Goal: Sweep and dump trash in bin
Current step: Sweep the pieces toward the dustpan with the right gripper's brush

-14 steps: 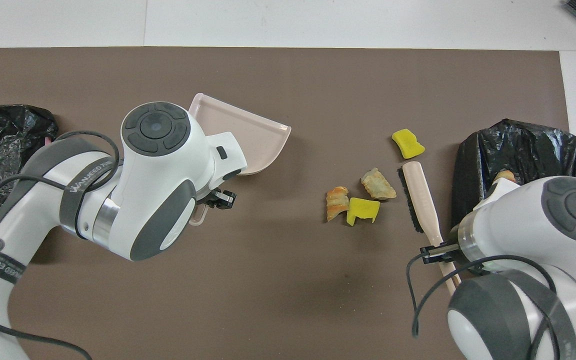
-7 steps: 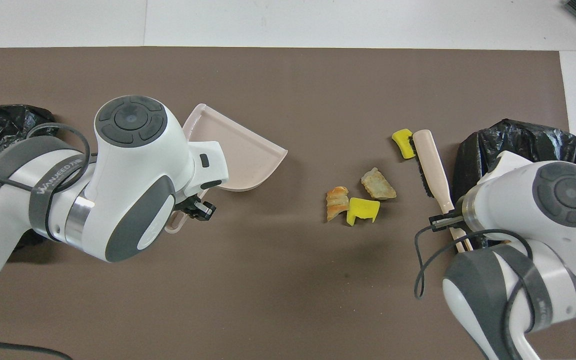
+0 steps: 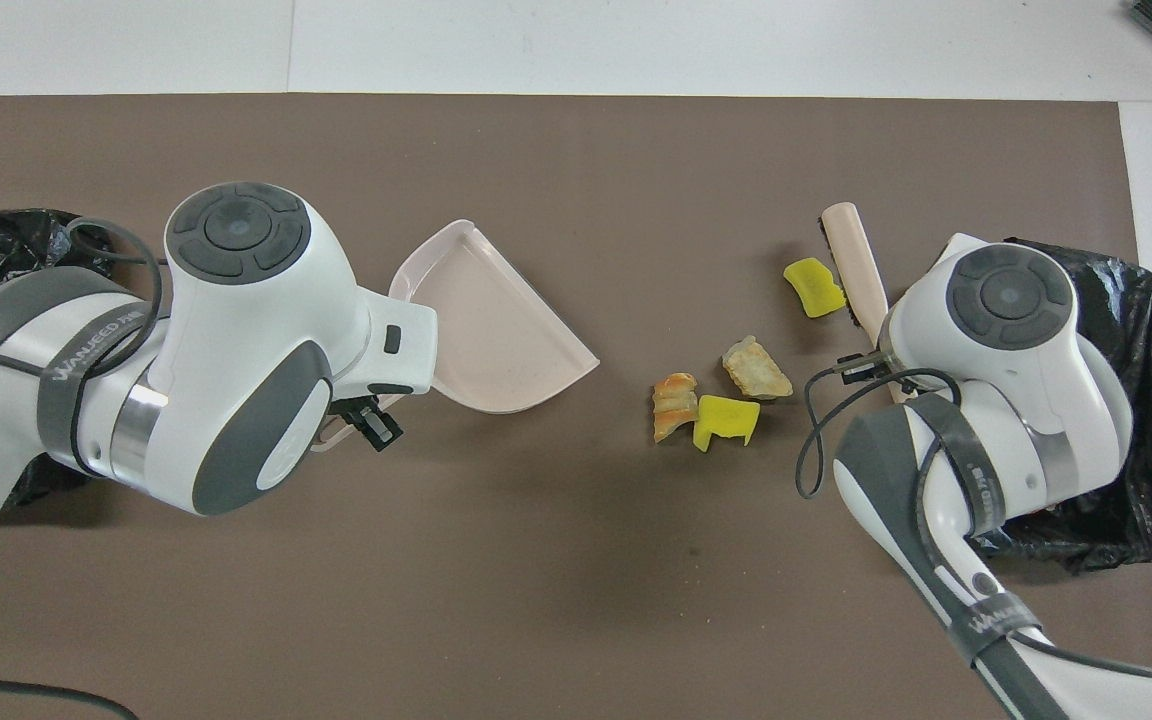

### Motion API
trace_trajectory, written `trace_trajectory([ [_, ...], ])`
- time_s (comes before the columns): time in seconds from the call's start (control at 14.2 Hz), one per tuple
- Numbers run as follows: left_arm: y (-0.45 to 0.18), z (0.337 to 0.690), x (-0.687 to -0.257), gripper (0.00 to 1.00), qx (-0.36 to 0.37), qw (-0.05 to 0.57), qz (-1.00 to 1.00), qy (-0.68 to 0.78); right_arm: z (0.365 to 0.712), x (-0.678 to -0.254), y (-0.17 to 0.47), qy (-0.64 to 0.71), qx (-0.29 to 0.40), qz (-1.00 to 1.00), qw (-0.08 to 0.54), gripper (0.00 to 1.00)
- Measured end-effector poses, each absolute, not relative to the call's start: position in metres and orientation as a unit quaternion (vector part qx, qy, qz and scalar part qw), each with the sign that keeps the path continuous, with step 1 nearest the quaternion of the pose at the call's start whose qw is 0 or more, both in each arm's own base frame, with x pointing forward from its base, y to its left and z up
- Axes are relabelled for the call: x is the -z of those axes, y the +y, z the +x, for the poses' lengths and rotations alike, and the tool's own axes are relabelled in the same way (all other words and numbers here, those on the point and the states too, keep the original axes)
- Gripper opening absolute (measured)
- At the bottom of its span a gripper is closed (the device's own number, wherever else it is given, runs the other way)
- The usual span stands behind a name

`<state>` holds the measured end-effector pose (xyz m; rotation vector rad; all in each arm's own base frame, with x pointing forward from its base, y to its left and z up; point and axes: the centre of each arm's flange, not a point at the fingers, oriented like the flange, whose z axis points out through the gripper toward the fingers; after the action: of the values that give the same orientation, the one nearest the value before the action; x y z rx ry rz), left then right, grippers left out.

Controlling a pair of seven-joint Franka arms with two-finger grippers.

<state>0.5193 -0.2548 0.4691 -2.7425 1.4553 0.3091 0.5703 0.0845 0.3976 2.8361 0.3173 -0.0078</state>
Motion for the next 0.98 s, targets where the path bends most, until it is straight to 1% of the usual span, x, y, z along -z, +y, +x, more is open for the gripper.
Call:
trace_trajectory([
  [0.14,-0.255,0.522,-0.469,0.32,-0.09,0.019,-0.84,0.535,0.582,-0.385,0.087,0.129,0.005,0.977,0.172,0.26],
  [0.28,-0.255,0.522,-0.464,0.32,-0.074,0.025,-0.795,0.602,0.584,-0.369,0.089,0.147,0.015,0.97,0.191,0.26],
  [0.49,-0.252,0.512,-0.453,0.32,-0.062,0.029,-0.74,0.669,0.582,-0.347,0.097,0.16,0.033,0.967,0.195,0.26],
  [0.63,-0.249,0.501,-0.448,0.32,-0.067,0.035,-0.723,0.687,0.573,-0.342,0.118,0.169,0.039,0.968,0.183,0.26],
  [0.77,-0.246,0.488,-0.44,0.32,-0.072,0.045,-0.711,0.699,0.562,-0.341,0.144,0.164,0.047,0.975,0.145,0.26],
  [0.98,-0.254,0.469,-0.422,0.32,-0.082,0.069,-0.686,0.72,0.543,-0.343,0.174,0.173,0.057,0.977,0.11,0.26],
])
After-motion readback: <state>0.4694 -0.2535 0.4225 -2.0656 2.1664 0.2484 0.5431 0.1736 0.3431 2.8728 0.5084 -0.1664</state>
